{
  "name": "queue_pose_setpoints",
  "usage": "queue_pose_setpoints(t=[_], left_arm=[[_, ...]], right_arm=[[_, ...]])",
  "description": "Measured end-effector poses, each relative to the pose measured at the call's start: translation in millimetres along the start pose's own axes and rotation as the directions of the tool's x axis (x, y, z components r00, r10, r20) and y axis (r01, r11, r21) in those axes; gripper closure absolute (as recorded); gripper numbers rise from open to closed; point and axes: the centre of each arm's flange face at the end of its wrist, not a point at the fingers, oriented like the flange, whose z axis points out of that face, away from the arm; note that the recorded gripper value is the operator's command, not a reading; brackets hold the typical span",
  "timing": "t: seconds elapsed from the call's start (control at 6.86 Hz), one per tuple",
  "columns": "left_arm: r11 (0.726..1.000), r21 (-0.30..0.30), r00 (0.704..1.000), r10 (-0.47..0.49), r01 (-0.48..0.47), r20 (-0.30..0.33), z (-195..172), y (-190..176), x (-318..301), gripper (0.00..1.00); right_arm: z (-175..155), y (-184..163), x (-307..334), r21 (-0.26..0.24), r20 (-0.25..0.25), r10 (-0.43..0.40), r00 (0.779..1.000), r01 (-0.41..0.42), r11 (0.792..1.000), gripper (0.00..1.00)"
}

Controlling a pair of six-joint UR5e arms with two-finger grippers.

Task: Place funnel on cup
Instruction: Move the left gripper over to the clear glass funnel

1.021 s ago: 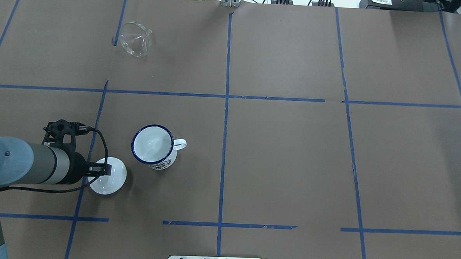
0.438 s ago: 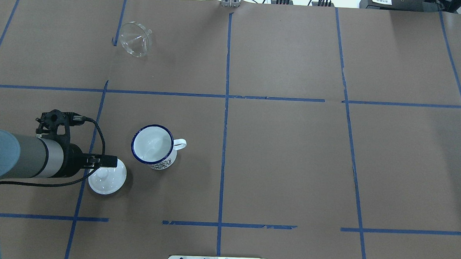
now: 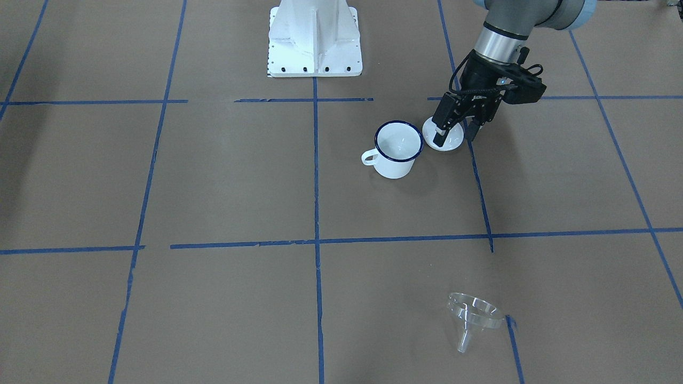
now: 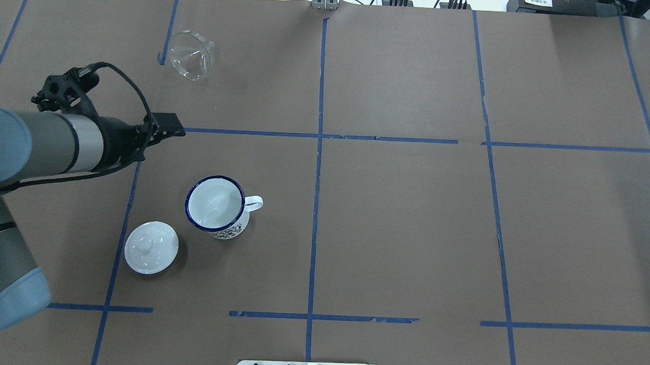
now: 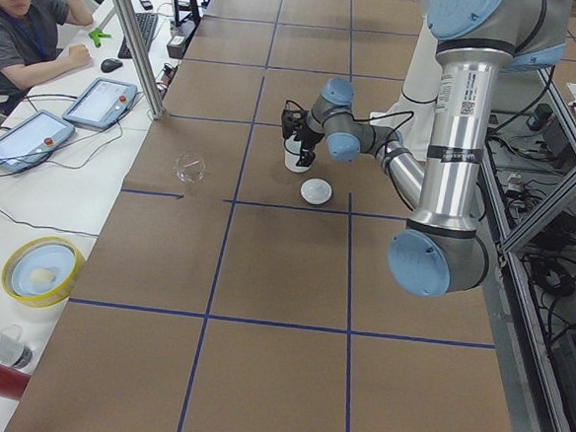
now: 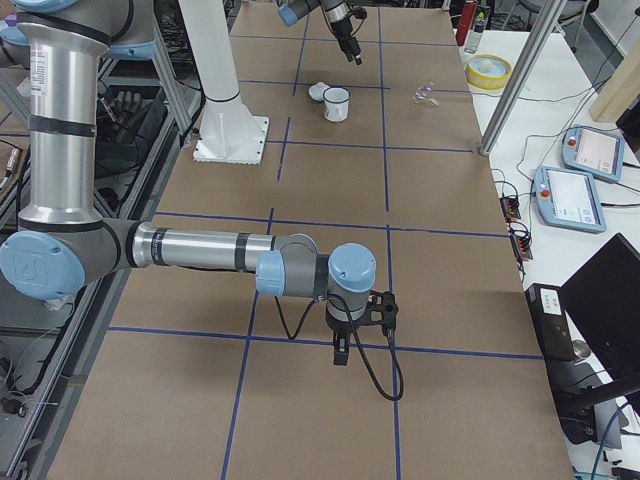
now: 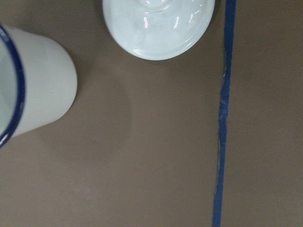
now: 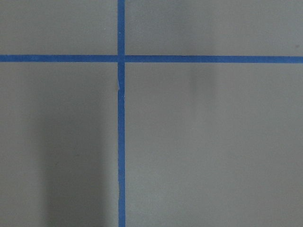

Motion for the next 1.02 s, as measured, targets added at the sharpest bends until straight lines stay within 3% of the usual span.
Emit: queue_pose_setpoints(t=[0.29, 0.44, 0.58, 1.02], left_arm=[[0.98, 0.057, 0.976, -0.182, 0.189, -0.12, 62.8, -34.3, 12.3, 0.0], [0.965, 0.08, 0.953, -0.229, 0.248, -0.197, 97.8, -54.5, 13.1, 0.0], [0.946, 0.11, 0.933, -0.272, 0.304, -0.235, 132.9, -75.8, 21.9, 0.0], [0.903, 0.153, 0.899, -0.357, 0.402, -0.254, 203.3, -118.6, 30.9, 0.03]], right_arm=[[0.1, 0.0, 0.1, 0.0, 0.0, 0.0, 1.0, 0.0, 1.0, 0.0], [0.3, 0.1, 0.3, -0.001, 0.0, 0.001, 1.0, -0.001, 1.0, 0.0], [0.3, 0.1, 0.3, -0.001, 0.0, 0.001, 1.0, -0.001, 1.0, 0.0], [0.0, 0.0, 0.0, 0.0, 0.0, 0.0, 1.0, 0.0, 1.0, 0.0]])
